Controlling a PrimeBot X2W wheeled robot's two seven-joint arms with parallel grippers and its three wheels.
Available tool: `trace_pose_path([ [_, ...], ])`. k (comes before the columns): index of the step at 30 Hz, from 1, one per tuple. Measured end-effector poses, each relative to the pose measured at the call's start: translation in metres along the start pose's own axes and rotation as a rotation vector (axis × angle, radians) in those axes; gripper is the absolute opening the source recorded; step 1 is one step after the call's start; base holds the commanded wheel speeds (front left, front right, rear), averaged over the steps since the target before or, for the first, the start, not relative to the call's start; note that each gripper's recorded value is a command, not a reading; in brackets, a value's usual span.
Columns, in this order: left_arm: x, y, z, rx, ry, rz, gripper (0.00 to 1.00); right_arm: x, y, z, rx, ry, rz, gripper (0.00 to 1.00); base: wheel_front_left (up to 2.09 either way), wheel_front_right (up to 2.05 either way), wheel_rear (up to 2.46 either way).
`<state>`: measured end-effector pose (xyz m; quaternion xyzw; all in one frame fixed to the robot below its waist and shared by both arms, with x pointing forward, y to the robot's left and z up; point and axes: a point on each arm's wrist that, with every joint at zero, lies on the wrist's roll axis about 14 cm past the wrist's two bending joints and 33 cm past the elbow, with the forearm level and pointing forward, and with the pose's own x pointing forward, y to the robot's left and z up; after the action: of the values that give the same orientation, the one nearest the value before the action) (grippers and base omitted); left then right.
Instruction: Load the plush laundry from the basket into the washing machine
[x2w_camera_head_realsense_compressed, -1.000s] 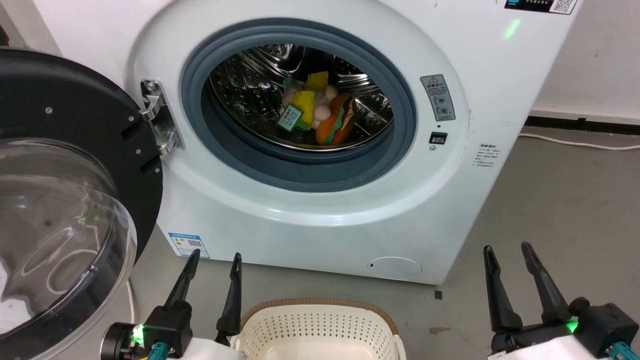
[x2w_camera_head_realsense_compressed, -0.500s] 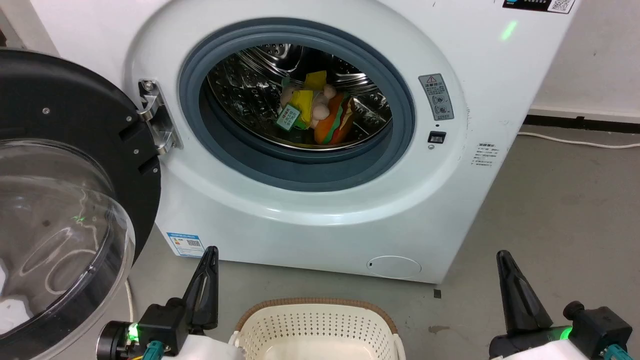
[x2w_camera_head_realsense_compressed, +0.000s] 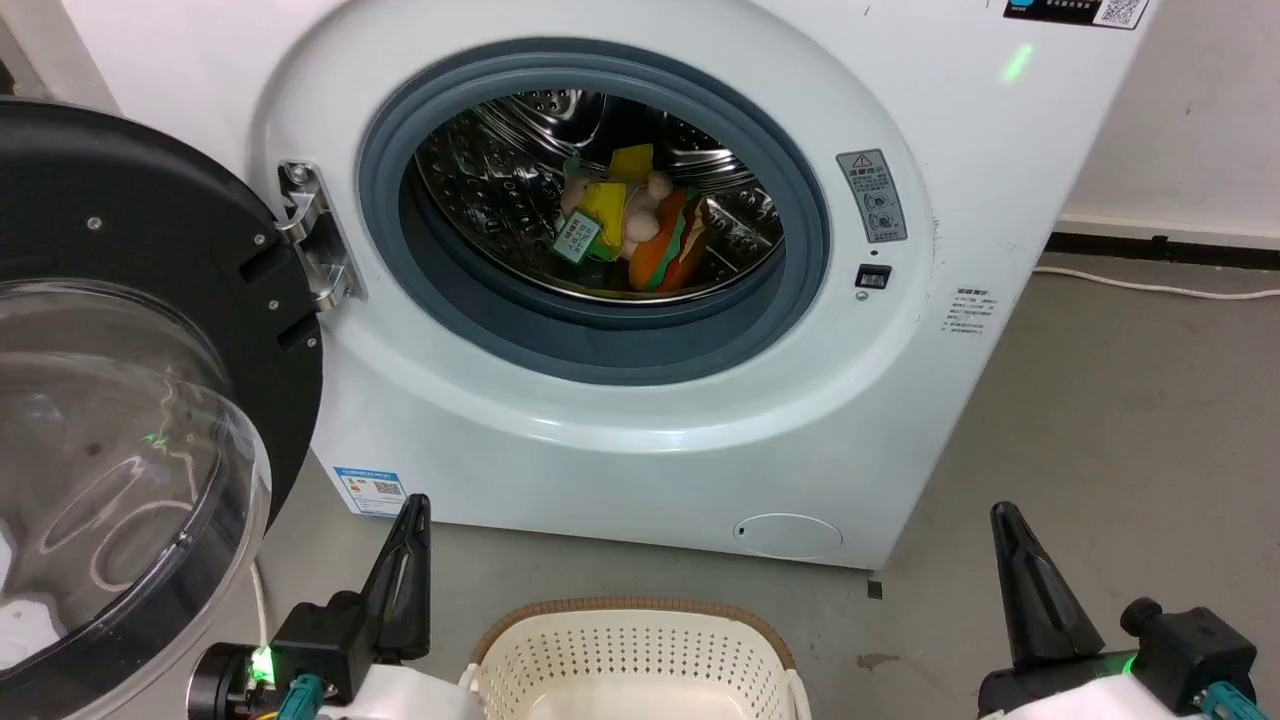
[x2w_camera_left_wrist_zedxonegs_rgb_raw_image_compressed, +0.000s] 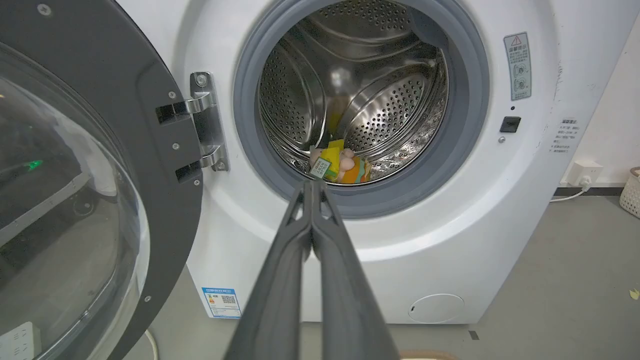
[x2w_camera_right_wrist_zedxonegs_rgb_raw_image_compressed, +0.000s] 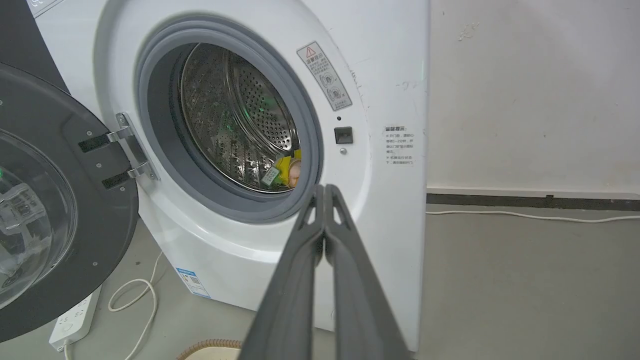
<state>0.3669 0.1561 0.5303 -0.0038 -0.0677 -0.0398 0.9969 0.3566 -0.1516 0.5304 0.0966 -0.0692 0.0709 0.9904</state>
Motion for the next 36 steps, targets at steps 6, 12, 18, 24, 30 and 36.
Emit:
trace_pose_path([
  [6, 0.0, 0.0009, -0.0005, 0.005, 0.006, 0.003, 0.0, -0.0001, -0.0002, -0.0008, -0.015, 0.009, 0.002, 0.0, 0.0, 0.0, 0.0],
  [12, 0.0001, 0.0017, -0.0015, 0.01, 0.018, 0.006, 0.0, -0.0002, -0.0007, -0.0025, -0.024, 0.024, 0.001, 0.0, 0.0, 0.0, 0.0],
  [18, 0.0002, 0.0017, -0.002, 0.007, 0.025, 0.008, 0.0, -0.0001, -0.0009, -0.0032, -0.035, 0.033, 0.002, 0.0, 0.0, 0.0, 0.0],
  [24, 0.0003, 0.0034, -0.0022, 0.012, 0.032, 0.015, 0.0, 0.0001, -0.0012, -0.0044, -0.046, 0.046, 0.002, 0.0, 0.0, 0.0, 0.0],
  [30, 0.0003, 0.0048, -0.0027, 0.011, 0.041, 0.02, 0.0, 0.0002, -0.0013, -0.0051, -0.061, 0.055, 0.004, 0.0, 0.0, 0.0, 0.0],
  [36, 0.0003, 0.0058, -0.003, 0.016, 0.048, 0.023, 0.0, 0.0029, -0.0011, -0.0029, -0.073, 0.054, 0.007, 0.0, 0.0, 0.0, 0.0],
])
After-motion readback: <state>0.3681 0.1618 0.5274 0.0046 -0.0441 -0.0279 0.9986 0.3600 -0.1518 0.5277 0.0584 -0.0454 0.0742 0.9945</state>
